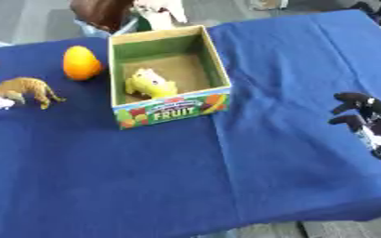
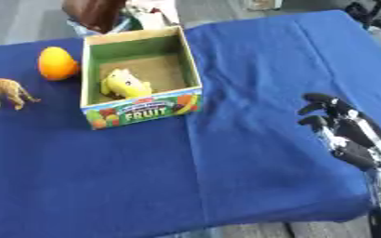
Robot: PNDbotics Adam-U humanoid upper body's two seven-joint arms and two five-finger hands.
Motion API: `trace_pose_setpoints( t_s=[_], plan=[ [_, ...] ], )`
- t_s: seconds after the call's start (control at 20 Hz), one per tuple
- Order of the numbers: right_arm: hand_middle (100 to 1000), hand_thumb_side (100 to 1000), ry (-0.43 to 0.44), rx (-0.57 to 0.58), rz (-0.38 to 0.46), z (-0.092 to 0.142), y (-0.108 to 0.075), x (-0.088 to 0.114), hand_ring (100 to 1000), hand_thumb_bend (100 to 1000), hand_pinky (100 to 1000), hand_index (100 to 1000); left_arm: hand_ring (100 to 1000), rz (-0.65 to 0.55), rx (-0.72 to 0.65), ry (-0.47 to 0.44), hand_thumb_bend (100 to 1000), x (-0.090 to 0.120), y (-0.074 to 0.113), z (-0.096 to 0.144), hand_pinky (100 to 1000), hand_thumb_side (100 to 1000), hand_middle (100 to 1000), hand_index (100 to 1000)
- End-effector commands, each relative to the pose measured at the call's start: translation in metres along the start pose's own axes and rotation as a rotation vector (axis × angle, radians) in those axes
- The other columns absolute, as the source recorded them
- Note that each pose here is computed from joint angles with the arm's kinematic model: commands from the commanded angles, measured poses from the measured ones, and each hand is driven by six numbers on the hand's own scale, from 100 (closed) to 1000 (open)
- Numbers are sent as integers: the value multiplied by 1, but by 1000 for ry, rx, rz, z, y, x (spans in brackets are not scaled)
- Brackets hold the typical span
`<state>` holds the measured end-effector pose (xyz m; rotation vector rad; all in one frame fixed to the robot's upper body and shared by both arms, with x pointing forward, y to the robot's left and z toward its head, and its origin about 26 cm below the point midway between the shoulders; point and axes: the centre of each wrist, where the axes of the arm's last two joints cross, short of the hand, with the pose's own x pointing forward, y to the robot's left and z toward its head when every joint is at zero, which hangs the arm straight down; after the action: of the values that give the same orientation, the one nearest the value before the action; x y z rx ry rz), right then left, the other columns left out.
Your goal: Pick up objects on the table and place them in the box.
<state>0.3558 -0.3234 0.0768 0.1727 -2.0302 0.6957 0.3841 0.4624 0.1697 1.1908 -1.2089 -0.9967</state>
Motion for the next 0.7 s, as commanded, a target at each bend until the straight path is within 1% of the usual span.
trace_pose_setpoints(
  t_s=[0.05,0.15,0.2,0.25,0.3,0.35,0.4,0.5,0.6,0.7],
  plan=[
    [642,407,-19,2,32,-4,-8,6,1000,100,703,889,524,-20,37,10,776,-4,12,-3,605,321,524,701],
    [642,406,-24,1,32,-6,-8,6,1000,100,703,889,509,-21,34,12,754,-4,10,-4,598,324,507,687],
    [642,405,-26,2,32,-6,-8,6,1000,100,703,889,490,-21,32,14,712,-4,9,-4,590,323,484,657],
    [642,405,-28,1,32,-7,-8,6,1000,100,703,889,485,-21,32,16,700,-4,8,-5,588,323,478,651],
    [642,404,-28,1,32,-6,-8,6,1000,100,703,889,439,-21,36,18,565,-4,8,-5,567,306,424,600],
    [642,404,-28,-1,33,-6,-8,6,1000,100,703,889,416,-23,45,20,502,-3,8,-6,557,293,395,575],
    [642,405,-27,-3,33,-6,-9,6,1000,100,703,889,360,-23,60,22,380,-2,9,-6,534,263,327,517],
    [641,406,-27,-3,33,-6,-8,6,1000,100,703,889,286,-21,91,22,281,0,12,-7,504,239,239,443],
    [641,406,-28,-2,33,-6,-8,6,1000,100,703,889,248,-17,117,15,247,2,16,-6,488,230,189,400],
    [641,406,-27,-2,32,-6,-8,6,1000,100,703,889,225,-15,139,-3,240,5,23,-5,477,228,162,376]
  ],
)
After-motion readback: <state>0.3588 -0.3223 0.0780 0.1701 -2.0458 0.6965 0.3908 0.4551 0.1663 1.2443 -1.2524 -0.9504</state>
